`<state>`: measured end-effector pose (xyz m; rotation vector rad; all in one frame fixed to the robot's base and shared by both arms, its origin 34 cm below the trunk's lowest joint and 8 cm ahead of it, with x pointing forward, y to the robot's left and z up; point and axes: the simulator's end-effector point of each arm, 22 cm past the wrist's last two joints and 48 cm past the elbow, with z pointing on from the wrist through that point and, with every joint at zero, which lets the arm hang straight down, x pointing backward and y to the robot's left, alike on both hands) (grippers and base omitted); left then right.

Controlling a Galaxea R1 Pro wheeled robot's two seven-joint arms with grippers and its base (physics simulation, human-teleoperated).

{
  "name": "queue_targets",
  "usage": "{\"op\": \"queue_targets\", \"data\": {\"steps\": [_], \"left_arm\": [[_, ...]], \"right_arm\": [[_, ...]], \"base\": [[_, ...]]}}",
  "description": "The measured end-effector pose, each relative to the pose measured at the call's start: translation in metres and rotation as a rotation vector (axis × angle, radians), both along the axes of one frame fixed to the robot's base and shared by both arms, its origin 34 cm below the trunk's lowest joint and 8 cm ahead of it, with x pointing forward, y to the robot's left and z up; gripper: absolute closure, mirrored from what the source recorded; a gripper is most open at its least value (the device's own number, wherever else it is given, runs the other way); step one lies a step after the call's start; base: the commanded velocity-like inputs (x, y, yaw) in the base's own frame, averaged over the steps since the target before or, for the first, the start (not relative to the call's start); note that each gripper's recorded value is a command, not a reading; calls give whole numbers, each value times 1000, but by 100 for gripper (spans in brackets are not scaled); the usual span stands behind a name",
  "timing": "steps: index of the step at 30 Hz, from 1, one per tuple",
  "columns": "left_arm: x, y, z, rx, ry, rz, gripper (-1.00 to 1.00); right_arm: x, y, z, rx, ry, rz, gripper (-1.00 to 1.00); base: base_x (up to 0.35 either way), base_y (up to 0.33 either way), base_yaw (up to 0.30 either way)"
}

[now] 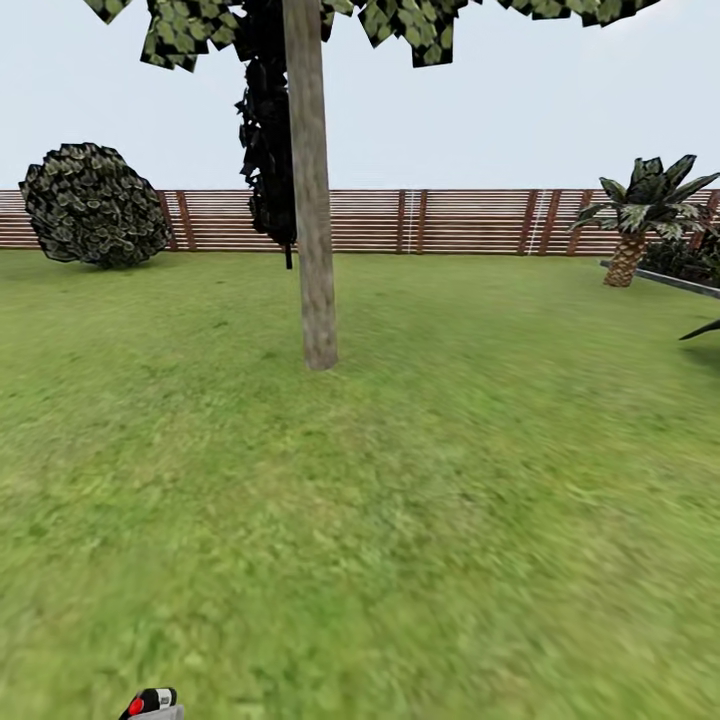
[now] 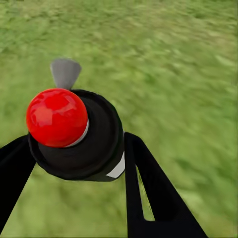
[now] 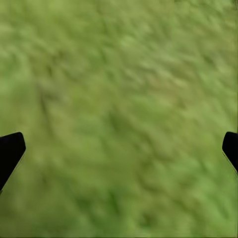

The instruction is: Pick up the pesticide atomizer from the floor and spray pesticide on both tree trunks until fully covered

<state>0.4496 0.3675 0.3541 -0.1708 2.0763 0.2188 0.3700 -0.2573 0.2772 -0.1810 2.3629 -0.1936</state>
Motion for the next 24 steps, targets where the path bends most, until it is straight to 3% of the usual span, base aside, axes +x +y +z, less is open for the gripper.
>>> {"op": "queue_targets", "data": {"steps": [9,11,13,17,24], "left_arm": [[0,-3,0,1,1,-8,100],[0,-2,0,1,1,-8,100],[0,-2,0,1,1,-7,100],[0,-2,0,2,2,-8,100],[0,-4,-1,0,2,-11,100]], "right_arm": [[5,-2,3,-1,-14,-4,-100],[23,-4,12,0,-59,-4,-100],[66,0,38,12,-170,-3,-100],[111,7,74,35,-296,-6,-100],[109,5,73,32,-292,-12,-100]], "base": [[341,0,0],[341,0,0],[341,0,0],[341,0,0],[341,0,9]]}}
